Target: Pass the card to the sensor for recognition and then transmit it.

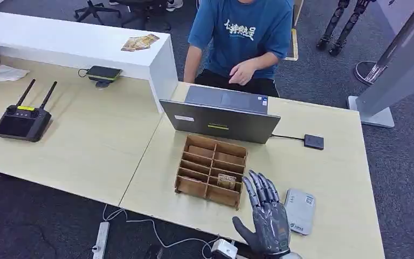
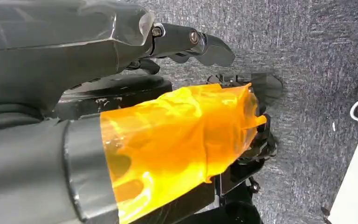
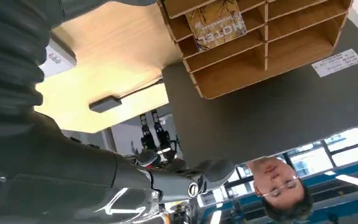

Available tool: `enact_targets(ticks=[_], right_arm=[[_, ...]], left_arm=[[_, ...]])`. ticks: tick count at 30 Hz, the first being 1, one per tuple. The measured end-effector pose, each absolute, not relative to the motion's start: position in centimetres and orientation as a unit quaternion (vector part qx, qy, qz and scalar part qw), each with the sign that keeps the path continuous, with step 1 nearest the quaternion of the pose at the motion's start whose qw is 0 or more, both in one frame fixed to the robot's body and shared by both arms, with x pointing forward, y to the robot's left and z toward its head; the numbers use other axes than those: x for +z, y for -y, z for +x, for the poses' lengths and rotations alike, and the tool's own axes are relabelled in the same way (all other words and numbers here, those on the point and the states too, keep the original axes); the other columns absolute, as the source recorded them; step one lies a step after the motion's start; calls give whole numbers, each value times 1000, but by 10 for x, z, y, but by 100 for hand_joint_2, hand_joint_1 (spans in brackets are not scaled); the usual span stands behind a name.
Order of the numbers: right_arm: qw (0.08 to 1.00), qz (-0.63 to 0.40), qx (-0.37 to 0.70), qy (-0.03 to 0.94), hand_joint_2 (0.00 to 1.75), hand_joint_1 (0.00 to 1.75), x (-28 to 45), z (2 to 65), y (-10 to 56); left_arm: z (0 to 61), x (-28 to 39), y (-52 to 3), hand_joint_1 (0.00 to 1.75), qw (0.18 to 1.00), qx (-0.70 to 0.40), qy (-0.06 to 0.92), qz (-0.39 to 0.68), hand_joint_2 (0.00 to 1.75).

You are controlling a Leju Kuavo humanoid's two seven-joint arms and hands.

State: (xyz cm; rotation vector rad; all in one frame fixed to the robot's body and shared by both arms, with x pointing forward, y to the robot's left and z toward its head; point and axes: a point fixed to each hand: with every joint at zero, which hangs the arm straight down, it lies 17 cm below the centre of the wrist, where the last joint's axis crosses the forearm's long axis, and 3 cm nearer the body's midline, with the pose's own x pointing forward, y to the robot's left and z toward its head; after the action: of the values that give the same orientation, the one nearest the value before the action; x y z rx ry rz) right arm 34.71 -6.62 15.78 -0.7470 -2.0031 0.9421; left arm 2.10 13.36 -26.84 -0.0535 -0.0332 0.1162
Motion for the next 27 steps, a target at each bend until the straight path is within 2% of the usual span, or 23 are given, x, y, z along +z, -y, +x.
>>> enact_targets(ticks=[27], right_arm=[[381, -274, 436, 768, 175, 0, 147, 380, 27]], left_arm=[[21, -268, -130, 0, 998, 50, 16, -39, 0]])
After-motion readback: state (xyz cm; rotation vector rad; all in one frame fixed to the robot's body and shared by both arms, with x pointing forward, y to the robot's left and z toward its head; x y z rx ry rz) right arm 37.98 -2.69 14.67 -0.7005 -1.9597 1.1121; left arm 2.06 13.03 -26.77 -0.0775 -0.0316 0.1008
